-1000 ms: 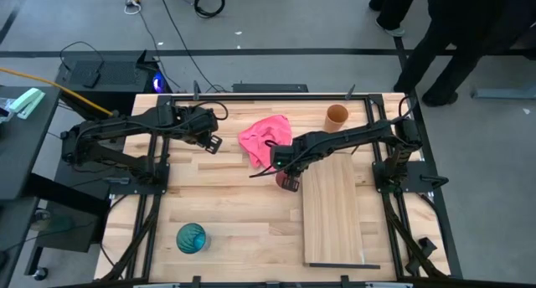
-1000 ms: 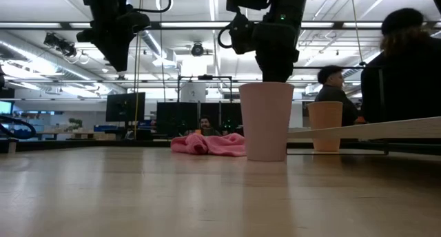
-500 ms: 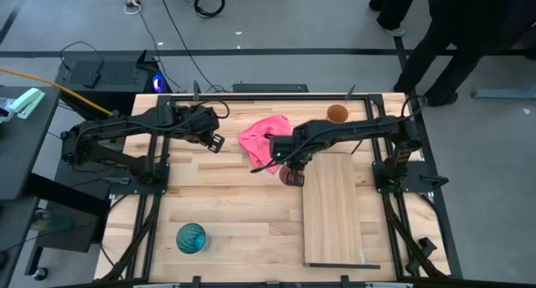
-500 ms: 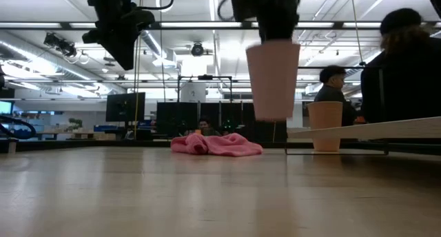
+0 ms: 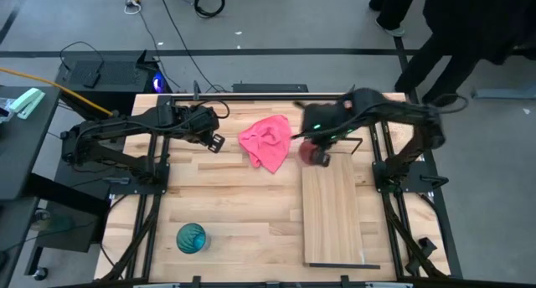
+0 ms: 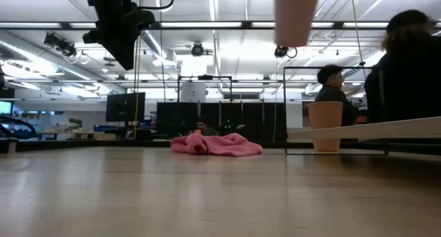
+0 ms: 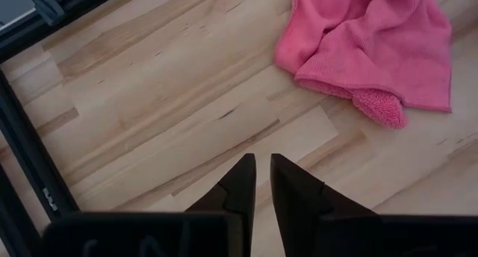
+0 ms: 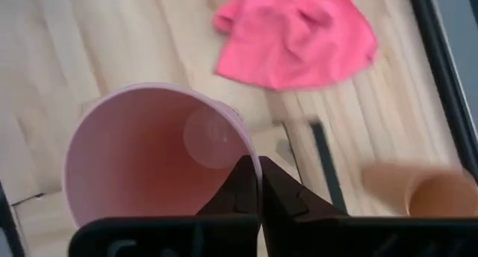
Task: Stack small to large cups/mugs on shelf
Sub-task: Put the pink plastic glass on the shelf
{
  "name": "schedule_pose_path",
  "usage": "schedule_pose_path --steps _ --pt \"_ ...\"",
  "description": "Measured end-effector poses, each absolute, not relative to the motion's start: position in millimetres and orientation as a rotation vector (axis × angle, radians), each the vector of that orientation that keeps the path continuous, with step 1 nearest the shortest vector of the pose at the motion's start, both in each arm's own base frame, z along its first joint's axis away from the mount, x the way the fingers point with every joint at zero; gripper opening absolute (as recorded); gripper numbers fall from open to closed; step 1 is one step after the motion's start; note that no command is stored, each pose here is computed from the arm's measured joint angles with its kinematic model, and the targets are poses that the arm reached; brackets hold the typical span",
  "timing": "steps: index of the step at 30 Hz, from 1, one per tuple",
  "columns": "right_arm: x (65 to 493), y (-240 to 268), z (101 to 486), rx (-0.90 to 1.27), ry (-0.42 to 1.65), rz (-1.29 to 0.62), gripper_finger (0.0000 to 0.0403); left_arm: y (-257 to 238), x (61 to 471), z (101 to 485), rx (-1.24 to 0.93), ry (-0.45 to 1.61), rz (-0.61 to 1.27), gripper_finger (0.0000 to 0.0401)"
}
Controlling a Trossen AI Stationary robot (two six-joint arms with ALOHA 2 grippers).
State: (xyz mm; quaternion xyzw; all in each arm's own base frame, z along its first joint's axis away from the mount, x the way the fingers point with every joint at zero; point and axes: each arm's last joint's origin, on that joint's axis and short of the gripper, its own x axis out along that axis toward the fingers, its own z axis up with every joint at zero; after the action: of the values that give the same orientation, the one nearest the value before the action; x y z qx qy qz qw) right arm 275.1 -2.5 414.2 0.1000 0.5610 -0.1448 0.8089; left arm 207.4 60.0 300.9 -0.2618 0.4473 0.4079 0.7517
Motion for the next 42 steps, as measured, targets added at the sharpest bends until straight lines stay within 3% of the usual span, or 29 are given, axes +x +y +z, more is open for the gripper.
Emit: schedule_pose_path --steps 6,13,17,28,42 --pt "204.6 -5.5 417.6 0.418 1.134 -0.424 0.0000 60.3 208.6 301.3 -0.557 0.973 0.877 0.0043" --pt "158.1 4.7 374.8 0.592 1.237 -0.479 0.0000 60.6 209.7 301.8 -0.558 0.960 0.873 0.0043" --pt "161.4 11.5 343.5 0.545 1.333 -0.499 0.0000 61.0 211.2 302.5 -0.560 0.943 0.868 0.0039" --pt "184.0 9.5 289.8 0.508 1.294 -0.468 0.0000 61.1 211.5 302.6 -0.561 0.940 0.868 0.0041" --pt "187.1 -11.4 273.8 0.519 1.276 -0.511 0.0000 60.5 211.7 302.2 -0.579 0.945 0.855 0.0046"
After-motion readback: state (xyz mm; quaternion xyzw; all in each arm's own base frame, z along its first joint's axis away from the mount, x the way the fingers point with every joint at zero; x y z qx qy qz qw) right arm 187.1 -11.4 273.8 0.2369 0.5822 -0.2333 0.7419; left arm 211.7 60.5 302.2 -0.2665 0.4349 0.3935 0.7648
